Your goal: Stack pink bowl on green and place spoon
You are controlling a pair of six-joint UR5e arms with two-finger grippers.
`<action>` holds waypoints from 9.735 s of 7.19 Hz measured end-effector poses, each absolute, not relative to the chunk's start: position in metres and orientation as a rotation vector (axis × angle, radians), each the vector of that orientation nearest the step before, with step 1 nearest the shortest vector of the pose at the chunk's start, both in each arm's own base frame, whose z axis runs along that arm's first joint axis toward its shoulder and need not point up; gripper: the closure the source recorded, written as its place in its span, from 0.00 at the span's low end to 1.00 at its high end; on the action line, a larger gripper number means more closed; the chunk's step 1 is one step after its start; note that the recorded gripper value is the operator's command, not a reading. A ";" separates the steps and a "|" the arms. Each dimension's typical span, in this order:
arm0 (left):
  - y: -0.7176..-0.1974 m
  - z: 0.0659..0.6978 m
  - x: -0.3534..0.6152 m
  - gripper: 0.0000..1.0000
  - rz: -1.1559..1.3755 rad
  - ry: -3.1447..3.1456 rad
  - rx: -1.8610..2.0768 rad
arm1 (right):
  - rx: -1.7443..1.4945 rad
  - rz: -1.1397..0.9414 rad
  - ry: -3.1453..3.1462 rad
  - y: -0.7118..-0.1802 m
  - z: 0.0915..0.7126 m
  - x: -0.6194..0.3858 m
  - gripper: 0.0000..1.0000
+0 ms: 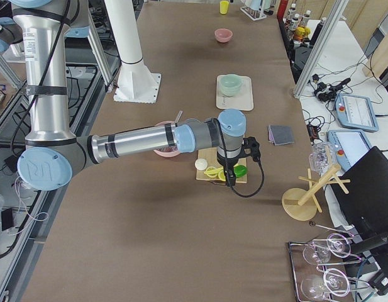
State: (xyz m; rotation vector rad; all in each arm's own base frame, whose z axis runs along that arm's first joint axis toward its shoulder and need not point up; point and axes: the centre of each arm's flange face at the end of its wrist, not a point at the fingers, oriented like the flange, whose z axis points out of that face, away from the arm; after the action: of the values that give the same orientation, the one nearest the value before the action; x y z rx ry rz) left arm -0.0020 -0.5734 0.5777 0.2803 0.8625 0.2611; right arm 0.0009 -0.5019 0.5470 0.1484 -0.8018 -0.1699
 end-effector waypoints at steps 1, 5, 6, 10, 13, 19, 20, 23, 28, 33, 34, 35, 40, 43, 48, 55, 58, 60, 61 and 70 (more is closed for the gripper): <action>-0.573 0.589 0.028 0.01 0.275 0.870 0.244 | 0.143 -0.186 -0.820 -0.501 0.544 -0.009 0.00; -0.562 0.632 0.139 0.06 0.293 0.861 0.128 | 0.114 -0.214 -0.849 -0.502 0.537 -0.037 0.00; -0.558 0.636 0.156 0.49 0.283 0.872 0.125 | 0.114 -0.214 -0.850 -0.502 0.537 -0.038 0.00; -0.556 0.634 0.170 1.00 0.280 0.893 0.134 | 0.118 -0.216 -0.850 -0.504 0.534 -0.039 0.00; -0.567 0.600 0.179 1.00 0.289 0.968 0.134 | 0.121 -0.218 -0.851 -0.505 0.533 -0.039 0.00; -0.589 0.362 0.290 1.00 -0.012 1.153 0.066 | 0.124 -0.222 -0.851 -0.506 0.531 -0.040 0.00; -0.575 0.325 0.333 1.00 -0.052 1.166 0.047 | 0.125 -0.222 -0.851 -0.506 0.530 -0.040 0.00; -0.547 0.228 0.433 1.00 -0.141 1.122 0.029 | 0.125 -0.224 -0.852 -0.506 0.530 -0.041 0.00; -0.543 0.182 0.504 1.00 -0.243 1.032 0.045 | 0.130 -0.225 -0.852 -0.506 0.527 -0.041 0.00; -0.542 0.189 0.526 1.00 -0.254 1.003 0.038 | 0.131 -0.225 -0.852 -0.506 0.526 -0.042 0.00; -0.543 0.188 0.528 1.00 -0.255 1.001 0.037 | 0.131 -0.225 -0.852 -0.506 0.526 -0.042 0.00; -0.544 0.188 0.529 1.00 -0.255 0.999 0.037 | 0.131 -0.225 -0.852 -0.506 0.526 -0.042 0.00; -0.545 0.185 0.534 0.90 -0.266 0.992 0.065 | 0.130 -0.225 -0.852 -0.509 0.527 -0.042 0.00; -0.544 0.184 0.536 0.02 -0.258 0.993 0.077 | 0.128 -0.225 -0.852 -0.509 0.527 -0.042 0.00; -0.555 0.191 0.495 0.01 -0.191 1.015 0.088 | 0.131 -0.219 -0.855 -0.516 0.516 -0.051 0.00; -0.571 0.461 0.092 0.01 0.246 0.787 0.183 | 0.036 0.009 -0.786 -0.541 0.430 -0.193 0.00; -0.530 0.593 -0.060 0.01 0.367 0.721 0.203 | 0.016 0.114 -0.729 -0.538 0.417 -0.243 0.03; -0.522 0.615 -0.081 0.01 0.377 0.719 0.201 | -0.026 0.296 -0.695 -0.535 0.428 -0.274 0.08; -0.521 0.617 -0.082 0.01 0.377 0.720 0.201 | -0.046 0.392 -0.689 -0.539 0.446 -0.284 0.11; -0.512 0.626 -0.081 0.01 0.372 0.734 0.194 | -0.046 0.510 -0.687 -0.529 0.492 -0.323 0.64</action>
State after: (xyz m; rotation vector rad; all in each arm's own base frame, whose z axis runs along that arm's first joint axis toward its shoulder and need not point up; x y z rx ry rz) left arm -0.0813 -0.5124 0.6258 0.1936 0.7343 0.3725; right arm -0.3230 -0.5287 0.4920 -0.0460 -0.6871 0.5099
